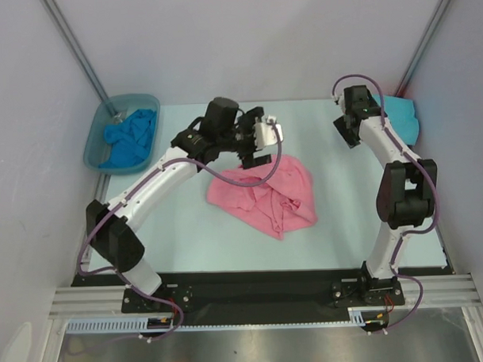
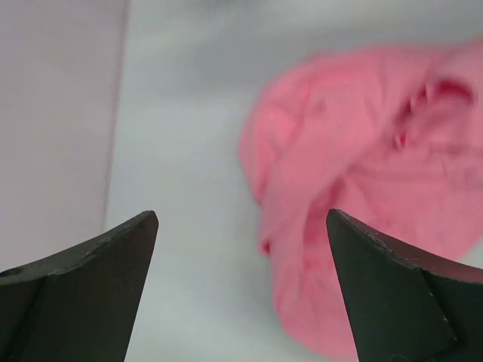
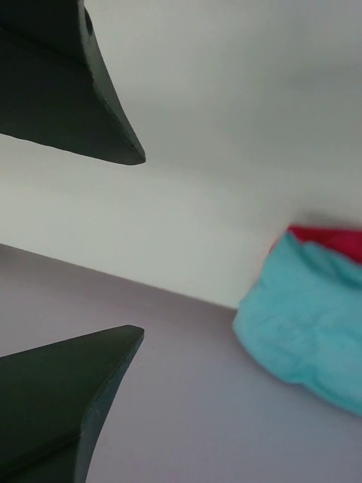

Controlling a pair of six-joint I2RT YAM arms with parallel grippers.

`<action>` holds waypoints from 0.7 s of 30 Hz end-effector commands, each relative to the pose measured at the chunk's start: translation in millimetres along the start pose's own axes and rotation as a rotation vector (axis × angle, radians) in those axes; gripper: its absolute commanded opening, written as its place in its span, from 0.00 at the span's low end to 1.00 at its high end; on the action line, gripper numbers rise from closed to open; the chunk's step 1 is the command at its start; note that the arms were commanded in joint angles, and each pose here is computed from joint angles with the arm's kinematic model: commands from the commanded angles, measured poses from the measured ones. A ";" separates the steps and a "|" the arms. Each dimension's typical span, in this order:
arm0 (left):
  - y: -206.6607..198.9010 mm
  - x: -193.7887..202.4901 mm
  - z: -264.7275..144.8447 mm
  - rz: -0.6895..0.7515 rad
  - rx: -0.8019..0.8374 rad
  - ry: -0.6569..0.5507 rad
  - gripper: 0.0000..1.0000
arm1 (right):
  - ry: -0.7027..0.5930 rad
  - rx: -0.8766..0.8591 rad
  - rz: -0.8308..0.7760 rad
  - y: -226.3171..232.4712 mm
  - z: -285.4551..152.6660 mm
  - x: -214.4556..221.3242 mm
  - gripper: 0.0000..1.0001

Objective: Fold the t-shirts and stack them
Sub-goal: Flatten the tshirt out

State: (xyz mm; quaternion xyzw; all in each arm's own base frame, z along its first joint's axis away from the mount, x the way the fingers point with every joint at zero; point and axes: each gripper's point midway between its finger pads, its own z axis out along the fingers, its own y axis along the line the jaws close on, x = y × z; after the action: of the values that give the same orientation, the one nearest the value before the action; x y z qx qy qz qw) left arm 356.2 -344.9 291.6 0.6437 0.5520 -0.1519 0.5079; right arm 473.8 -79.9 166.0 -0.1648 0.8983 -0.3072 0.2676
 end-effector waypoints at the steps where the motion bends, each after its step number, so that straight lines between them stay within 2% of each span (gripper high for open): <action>1: -17.1 69.9 -38.0 0.105 -0.003 0.192 1.00 | -0.219 -0.099 -0.155 32.4 -57.1 -32.7 0.95; 2: -35.1 100.3 -41.3 0.074 0.034 0.241 1.00 | -0.272 -0.140 -0.240 54.5 -71.2 -40.8 0.94; 5: -58.4 131.2 -52.1 0.046 0.066 0.288 1.00 | -0.365 -0.173 -0.337 79.7 -97.5 -47.1 0.95; 11: -85.7 162.2 -52.3 0.047 0.076 0.323 1.00 | -0.433 -0.275 -0.460 105.9 -122.4 -53.9 0.95; 14: -89.4 174.7 -48.1 0.027 0.057 0.338 1.00 | -0.463 -0.393 -0.551 123.5 -144.1 -45.9 0.93; 15: -86.5 174.3 -45.5 0.031 0.038 0.330 1.00 | -0.430 -0.448 -0.609 133.3 -147.6 -29.4 0.89; 17: -86.7 183.1 -42.7 0.024 0.023 0.347 1.00 | -0.444 -0.493 -0.708 149.0 -161.3 -17.3 0.88; 21: -70.6 200.8 -38.8 -0.062 -0.020 0.460 1.00 | -0.398 -0.604 -0.847 175.7 -176.1 20.3 0.88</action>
State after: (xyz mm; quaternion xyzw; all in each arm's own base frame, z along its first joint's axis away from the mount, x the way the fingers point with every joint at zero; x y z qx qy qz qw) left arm 322.3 -209.0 110.2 0.6706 0.6513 -0.0415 0.3526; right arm 373.6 116.8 165.8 -0.5759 0.7630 -0.1235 0.2663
